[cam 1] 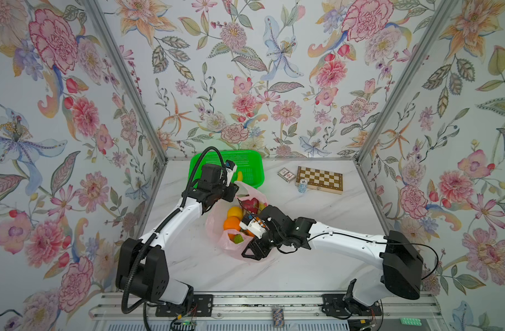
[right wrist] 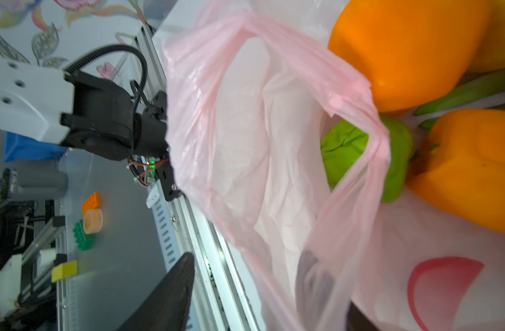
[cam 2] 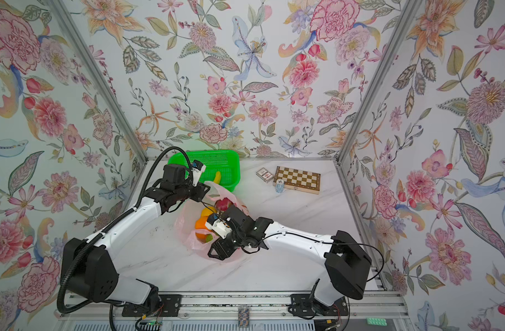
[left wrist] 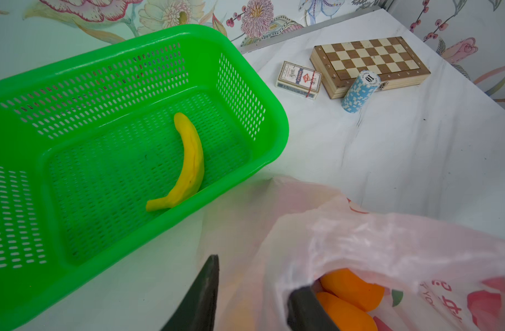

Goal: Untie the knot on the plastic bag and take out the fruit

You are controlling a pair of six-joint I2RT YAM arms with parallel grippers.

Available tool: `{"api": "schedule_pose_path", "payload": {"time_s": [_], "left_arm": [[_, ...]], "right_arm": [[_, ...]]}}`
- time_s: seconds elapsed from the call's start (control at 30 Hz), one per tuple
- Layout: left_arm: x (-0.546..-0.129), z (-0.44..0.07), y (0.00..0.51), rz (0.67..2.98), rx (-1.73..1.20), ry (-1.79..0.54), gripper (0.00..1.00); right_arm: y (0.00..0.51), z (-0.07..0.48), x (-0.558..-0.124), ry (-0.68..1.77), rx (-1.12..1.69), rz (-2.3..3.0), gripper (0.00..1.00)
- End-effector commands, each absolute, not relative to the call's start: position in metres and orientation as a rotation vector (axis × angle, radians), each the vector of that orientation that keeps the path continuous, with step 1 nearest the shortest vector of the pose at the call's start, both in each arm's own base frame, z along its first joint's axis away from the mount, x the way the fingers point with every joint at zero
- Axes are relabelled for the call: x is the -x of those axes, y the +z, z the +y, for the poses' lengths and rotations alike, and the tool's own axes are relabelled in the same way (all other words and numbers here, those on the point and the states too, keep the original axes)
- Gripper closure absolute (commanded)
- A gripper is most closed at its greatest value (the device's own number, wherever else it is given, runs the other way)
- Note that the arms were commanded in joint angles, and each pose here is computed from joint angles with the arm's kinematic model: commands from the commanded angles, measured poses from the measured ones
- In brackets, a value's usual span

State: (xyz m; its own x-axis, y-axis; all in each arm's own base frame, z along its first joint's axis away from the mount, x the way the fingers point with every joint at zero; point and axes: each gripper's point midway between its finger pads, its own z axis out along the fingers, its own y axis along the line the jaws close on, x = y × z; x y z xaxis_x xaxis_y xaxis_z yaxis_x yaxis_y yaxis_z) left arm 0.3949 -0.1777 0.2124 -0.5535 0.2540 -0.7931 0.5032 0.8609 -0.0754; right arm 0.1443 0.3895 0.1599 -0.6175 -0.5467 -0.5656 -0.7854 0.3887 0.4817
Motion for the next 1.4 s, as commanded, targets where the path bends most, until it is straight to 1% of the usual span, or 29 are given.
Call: {"api": "schedule_pose_path", "payload": {"time_s": [0.0, 0.1, 0.23, 0.43, 0.53, 0.6, 0.67, 0.73, 0.9, 1.03, 1.1, 1.2, 1.37], "left_arm": [[-0.388, -0.174, 0.241, 2.108, -0.493, -0.376, 0.53], [-0.38, -0.172, 0.252, 2.092, -0.467, -0.397, 0.5], [-0.368, -0.166, 0.264, 2.088, -0.412, -0.42, 0.46], [-0.346, -0.159, 0.278, 2.122, -0.265, -0.491, 0.42], [-0.326, -0.165, 0.282, 2.136, -0.245, -0.567, 0.43], [-0.309, -0.177, 0.28, 2.152, -0.258, -0.663, 0.45], [-0.291, -0.189, 0.27, 2.192, -0.28, -0.767, 0.46], [-0.273, -0.198, 0.25, 2.259, -0.282, -0.81, 0.48], [-0.238, -0.196, 0.19, 2.405, -0.251, -0.74, 0.49], [-0.205, -0.188, 0.139, 2.528, -0.232, -0.695, 0.52], [-0.191, -0.186, 0.121, 2.57, -0.216, -0.692, 0.53], [-0.175, -0.187, 0.104, 2.608, -0.215, -0.687, 0.55], [-0.172, -0.179, 0.104, 2.602, -0.21, -0.628, 0.54]], "right_arm": [[0.194, 0.389, -0.162, 1.031, 1.068, 2.207, 0.25], [0.215, 0.39, -0.168, 1.038, 1.023, 2.133, 0.18], [0.242, 0.391, -0.184, 1.038, 0.906, 2.058, 0.14], [0.266, 0.382, -0.219, 1.035, 0.624, 2.048, 0.15], [0.256, 0.37, -0.24, 1.056, 0.458, 2.124, 0.22], [0.242, 0.364, -0.243, 1.043, 0.43, 2.175, 0.24], [0.226, 0.363, -0.239, 1.022, 0.452, 2.215, 0.24], [0.203, 0.361, -0.23, 0.987, 0.486, 2.28, 0.26], [0.14, 0.347, -0.2, 0.857, 0.566, 2.476, 0.29], [0.104, 0.333, -0.18, 0.778, 0.611, 2.601, 0.29], [0.095, 0.33, -0.175, 0.767, 0.619, 2.642, 0.29], [0.098, 0.333, -0.173, 0.781, 0.622, 2.645, 0.29], [0.122, 0.343, -0.189, 0.793, 0.568, 2.57, 0.28]]}}
